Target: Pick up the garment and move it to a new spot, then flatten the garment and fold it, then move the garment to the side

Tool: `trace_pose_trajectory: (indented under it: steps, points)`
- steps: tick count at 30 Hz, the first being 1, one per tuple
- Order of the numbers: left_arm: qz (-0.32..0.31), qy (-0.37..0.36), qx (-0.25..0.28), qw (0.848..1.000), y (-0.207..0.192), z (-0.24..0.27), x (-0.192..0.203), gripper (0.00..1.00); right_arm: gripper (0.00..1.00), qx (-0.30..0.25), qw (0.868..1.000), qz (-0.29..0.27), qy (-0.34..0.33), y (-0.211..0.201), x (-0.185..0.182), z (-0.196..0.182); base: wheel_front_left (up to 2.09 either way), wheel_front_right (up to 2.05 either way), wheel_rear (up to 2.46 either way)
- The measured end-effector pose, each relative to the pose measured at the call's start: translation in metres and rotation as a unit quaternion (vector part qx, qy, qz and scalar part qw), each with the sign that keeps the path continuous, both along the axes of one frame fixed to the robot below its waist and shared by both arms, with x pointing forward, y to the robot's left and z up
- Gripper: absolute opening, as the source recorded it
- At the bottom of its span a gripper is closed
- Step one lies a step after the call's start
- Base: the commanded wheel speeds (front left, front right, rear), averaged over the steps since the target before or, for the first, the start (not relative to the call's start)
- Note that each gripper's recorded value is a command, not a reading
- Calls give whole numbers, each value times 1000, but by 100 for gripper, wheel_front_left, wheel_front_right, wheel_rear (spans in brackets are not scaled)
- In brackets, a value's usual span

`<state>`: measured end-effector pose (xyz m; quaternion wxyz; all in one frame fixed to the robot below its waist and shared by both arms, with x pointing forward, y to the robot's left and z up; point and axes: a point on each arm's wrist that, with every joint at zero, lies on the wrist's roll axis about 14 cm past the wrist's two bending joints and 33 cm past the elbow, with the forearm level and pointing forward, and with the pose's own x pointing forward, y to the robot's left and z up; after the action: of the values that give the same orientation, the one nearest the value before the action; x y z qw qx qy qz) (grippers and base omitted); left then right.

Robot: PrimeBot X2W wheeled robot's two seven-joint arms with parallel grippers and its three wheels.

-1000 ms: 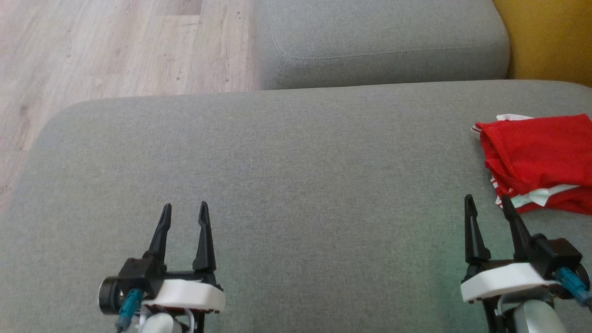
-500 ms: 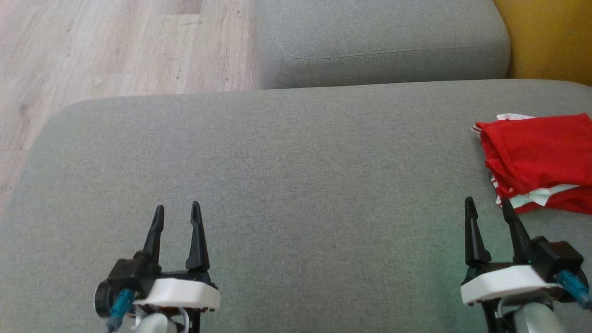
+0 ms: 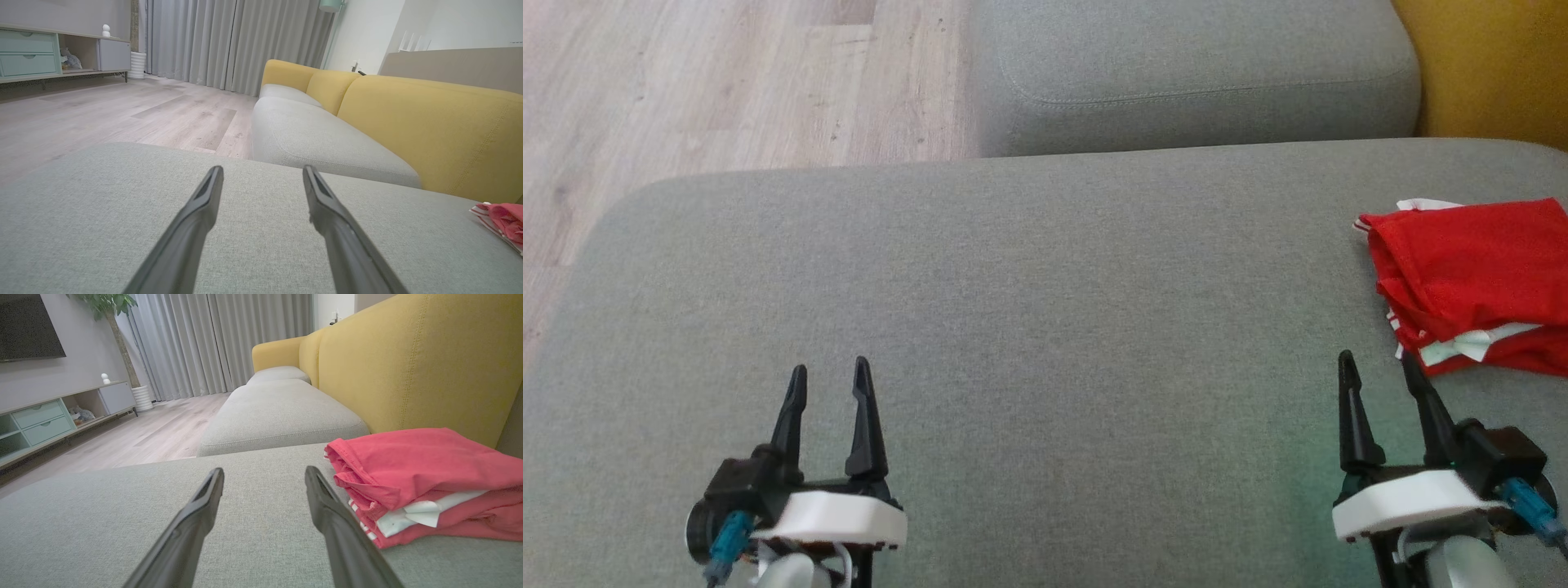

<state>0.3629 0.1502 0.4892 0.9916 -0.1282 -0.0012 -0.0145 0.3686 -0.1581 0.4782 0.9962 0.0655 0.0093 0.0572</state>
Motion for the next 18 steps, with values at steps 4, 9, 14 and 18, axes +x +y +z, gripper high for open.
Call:
trace_pose_trajectory:
  steps: [4,9,14,18]
  points:
    - [-1,2,-5,1000,-1,-1,1,0,0,0,1000,1,4,1,-1,-3,0,0,0]
    - [1,63,-3,998,0,-39,-18,0,0,1,998,-2,61,-1,-18,-37,0,0,0]
    - [5,77,-29,997,1,-45,-20,0,0,27,997,-12,73,-4,-21,-41,0,0,0]
    - [9,83,-49,995,2,-46,-20,0,0,49,996,-21,77,-7,-21,-42,0,0,0]
